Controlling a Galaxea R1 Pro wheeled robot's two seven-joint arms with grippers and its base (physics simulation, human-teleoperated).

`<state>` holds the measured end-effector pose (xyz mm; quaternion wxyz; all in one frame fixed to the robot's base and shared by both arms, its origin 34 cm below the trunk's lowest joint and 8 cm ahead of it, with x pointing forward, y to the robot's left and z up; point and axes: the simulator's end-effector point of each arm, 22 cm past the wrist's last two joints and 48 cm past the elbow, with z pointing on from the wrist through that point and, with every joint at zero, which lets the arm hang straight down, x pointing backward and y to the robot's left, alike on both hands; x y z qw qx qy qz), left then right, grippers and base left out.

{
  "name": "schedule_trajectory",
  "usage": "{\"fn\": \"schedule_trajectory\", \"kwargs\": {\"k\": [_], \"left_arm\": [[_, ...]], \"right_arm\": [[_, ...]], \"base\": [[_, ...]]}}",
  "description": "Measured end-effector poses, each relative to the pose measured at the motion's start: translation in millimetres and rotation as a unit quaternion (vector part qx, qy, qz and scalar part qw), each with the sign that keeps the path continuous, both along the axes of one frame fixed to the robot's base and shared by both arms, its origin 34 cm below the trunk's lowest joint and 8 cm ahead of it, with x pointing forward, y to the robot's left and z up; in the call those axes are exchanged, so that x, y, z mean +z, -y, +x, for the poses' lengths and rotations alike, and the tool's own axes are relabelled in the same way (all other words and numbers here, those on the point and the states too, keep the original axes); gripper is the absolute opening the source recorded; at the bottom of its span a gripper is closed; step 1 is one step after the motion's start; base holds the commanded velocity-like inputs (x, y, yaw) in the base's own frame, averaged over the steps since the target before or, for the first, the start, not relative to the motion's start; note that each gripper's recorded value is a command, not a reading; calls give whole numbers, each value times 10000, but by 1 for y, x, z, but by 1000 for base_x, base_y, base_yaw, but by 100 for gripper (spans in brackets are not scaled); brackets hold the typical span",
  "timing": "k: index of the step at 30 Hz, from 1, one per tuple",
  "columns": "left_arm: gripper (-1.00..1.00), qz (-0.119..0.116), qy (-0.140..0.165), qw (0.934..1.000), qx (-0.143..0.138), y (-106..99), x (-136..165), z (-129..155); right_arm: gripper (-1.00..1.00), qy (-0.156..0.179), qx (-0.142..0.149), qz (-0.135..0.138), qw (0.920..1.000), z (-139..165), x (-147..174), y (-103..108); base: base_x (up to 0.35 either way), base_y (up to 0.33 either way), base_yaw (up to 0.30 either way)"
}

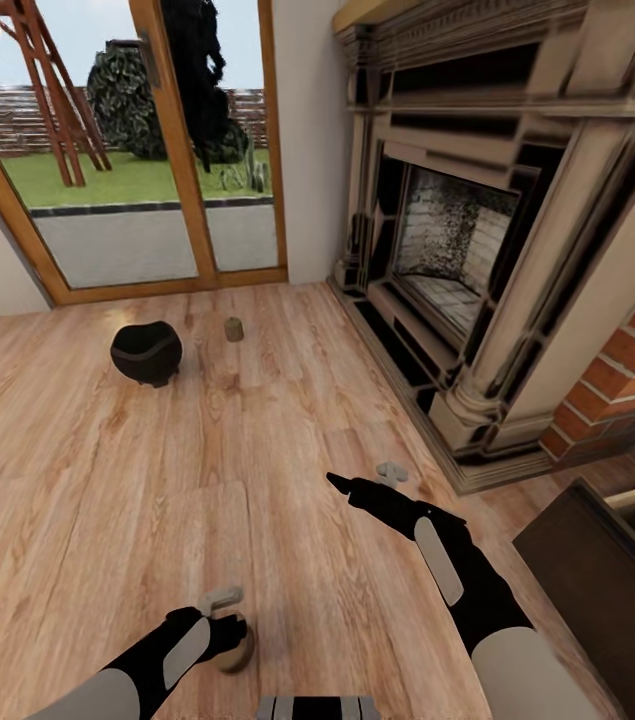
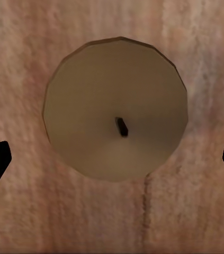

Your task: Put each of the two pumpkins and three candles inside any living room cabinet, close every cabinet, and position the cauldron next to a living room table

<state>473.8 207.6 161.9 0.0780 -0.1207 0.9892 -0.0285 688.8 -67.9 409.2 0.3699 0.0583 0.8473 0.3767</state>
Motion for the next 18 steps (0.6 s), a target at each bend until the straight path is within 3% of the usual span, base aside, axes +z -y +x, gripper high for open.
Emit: {"fn": "schedule_trajectory", "kwargs": {"k": [11, 18], "left_arm": [[100, -15, -192, 9998, -3, 1, -17, -13], [100, -33, -80, 10000, -44, 4, -13, -3]], "right_arm": [[100, -225, 1, 6, 9997, -5, -28, -1], [100, -225, 1, 10, 9997, -5, -28, -1]], "base": [[0, 0, 0], [0, 0, 0]]}}
